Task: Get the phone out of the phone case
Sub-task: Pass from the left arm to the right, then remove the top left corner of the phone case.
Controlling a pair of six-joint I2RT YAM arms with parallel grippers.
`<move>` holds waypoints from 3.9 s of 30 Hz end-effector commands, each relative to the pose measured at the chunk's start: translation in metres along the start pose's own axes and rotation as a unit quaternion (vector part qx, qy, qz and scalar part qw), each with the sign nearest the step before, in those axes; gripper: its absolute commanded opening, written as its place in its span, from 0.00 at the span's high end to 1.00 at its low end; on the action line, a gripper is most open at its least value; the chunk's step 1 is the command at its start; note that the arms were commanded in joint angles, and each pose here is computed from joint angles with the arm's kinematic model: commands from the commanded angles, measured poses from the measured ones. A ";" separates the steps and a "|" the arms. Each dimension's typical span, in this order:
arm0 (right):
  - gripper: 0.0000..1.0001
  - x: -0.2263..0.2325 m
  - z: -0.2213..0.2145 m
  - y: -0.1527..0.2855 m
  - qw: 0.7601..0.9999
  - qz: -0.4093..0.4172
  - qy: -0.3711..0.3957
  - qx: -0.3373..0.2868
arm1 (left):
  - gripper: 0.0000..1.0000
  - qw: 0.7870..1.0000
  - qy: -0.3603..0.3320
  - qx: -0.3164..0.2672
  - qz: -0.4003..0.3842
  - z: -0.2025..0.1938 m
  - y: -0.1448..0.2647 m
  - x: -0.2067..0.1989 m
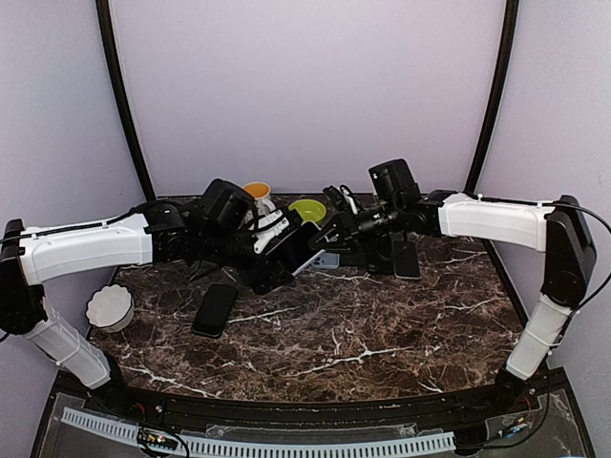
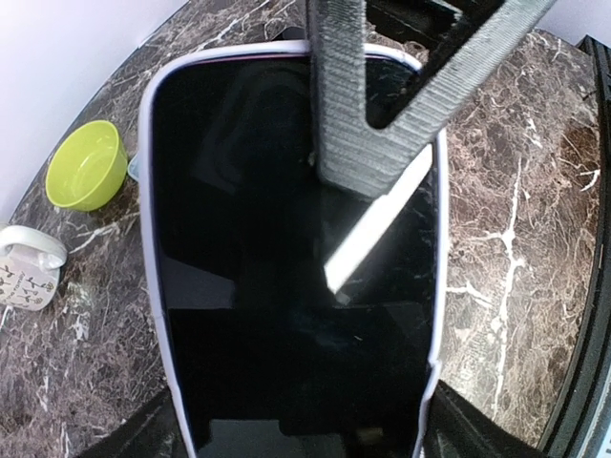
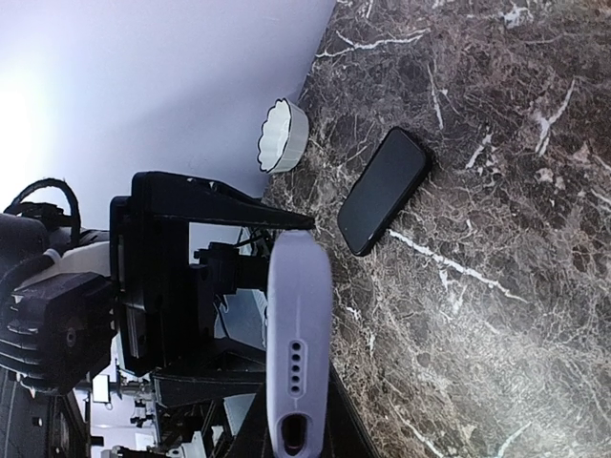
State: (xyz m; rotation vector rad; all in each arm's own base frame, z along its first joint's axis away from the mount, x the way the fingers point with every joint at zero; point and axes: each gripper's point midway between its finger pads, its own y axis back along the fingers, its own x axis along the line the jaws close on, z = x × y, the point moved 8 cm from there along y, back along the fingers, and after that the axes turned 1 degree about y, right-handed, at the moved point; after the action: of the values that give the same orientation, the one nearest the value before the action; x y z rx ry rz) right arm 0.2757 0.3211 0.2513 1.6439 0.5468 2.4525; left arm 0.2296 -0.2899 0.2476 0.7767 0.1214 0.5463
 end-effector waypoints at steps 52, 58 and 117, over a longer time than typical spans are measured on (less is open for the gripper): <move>1.00 0.070 -0.097 0.071 0.651 0.087 0.750 -0.073 | 0.28 0.903 -0.340 -0.247 -0.085 -0.062 0.082 -0.050; 1.00 0.077 -0.098 0.071 0.637 0.120 0.758 -0.068 | 0.33 0.881 -0.361 -0.271 -0.143 -0.068 0.089 -0.062; 1.00 0.118 -0.126 0.024 0.515 0.118 0.847 -0.064 | 0.66 0.828 -0.365 -0.296 -0.305 -0.079 0.092 -0.087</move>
State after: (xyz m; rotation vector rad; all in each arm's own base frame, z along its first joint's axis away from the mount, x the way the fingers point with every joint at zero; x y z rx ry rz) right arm 0.1214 0.3027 0.2895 -1.2092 0.3088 3.3008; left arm 0.0998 -0.2325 0.2491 0.2684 -0.5077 -0.2847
